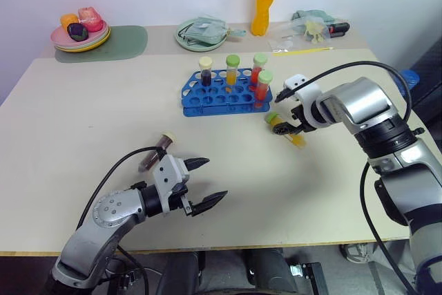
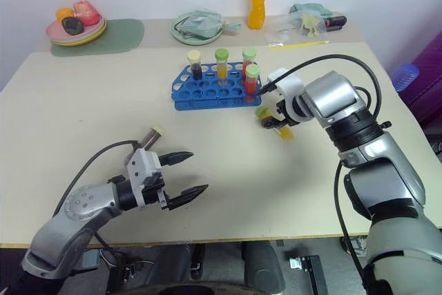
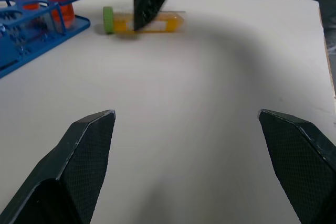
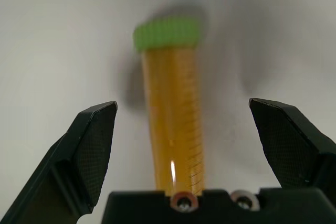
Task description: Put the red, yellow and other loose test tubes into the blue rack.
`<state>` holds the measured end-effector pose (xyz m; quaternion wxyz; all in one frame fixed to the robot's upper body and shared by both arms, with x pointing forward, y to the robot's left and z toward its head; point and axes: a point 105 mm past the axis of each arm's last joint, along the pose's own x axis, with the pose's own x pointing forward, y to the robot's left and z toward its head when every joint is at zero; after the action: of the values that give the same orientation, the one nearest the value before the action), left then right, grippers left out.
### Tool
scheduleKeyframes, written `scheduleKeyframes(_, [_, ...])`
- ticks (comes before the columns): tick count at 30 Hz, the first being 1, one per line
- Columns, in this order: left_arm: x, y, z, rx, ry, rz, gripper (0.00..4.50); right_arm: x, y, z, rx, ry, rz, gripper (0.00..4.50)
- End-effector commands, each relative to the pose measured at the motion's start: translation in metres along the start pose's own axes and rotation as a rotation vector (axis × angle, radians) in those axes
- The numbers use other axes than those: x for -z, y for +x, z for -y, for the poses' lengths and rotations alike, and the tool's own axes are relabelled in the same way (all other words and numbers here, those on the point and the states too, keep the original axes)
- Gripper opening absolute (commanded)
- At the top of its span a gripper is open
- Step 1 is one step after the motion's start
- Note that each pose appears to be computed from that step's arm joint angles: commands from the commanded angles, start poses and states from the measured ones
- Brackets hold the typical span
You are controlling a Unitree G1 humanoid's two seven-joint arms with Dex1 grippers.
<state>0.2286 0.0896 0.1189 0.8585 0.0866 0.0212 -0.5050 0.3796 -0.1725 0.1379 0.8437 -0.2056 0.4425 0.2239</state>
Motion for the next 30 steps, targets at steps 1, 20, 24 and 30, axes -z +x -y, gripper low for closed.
scheduleKeyframes(1, [-0.003, 0.000, 0.003, -0.005, 0.013, 0.028, 4.50, -0.009, -0.006, 0.006, 0.024, -0.037, 0.009, 4.47])
scheduleKeyframes(20, [-0.022, -0.009, -0.007, -0.079, 0.012, 0.055, 4.50, -0.056, -0.061, -0.034, -0.138, -0.328, 0.433, 1.21])
scheduleKeyframes(24, [-0.026, -0.017, -0.021, -0.174, -0.016, 0.067, 4.50, -0.102, -0.101, -0.080, -0.253, -0.227, 1.019, 1.21])
scheduleKeyframes(30, [-0.031, -0.021, -0.053, -0.380, -0.008, 0.137, 4.50, -0.127, -0.063, -0.098, -0.144, 0.005, 1.302, 1.21])
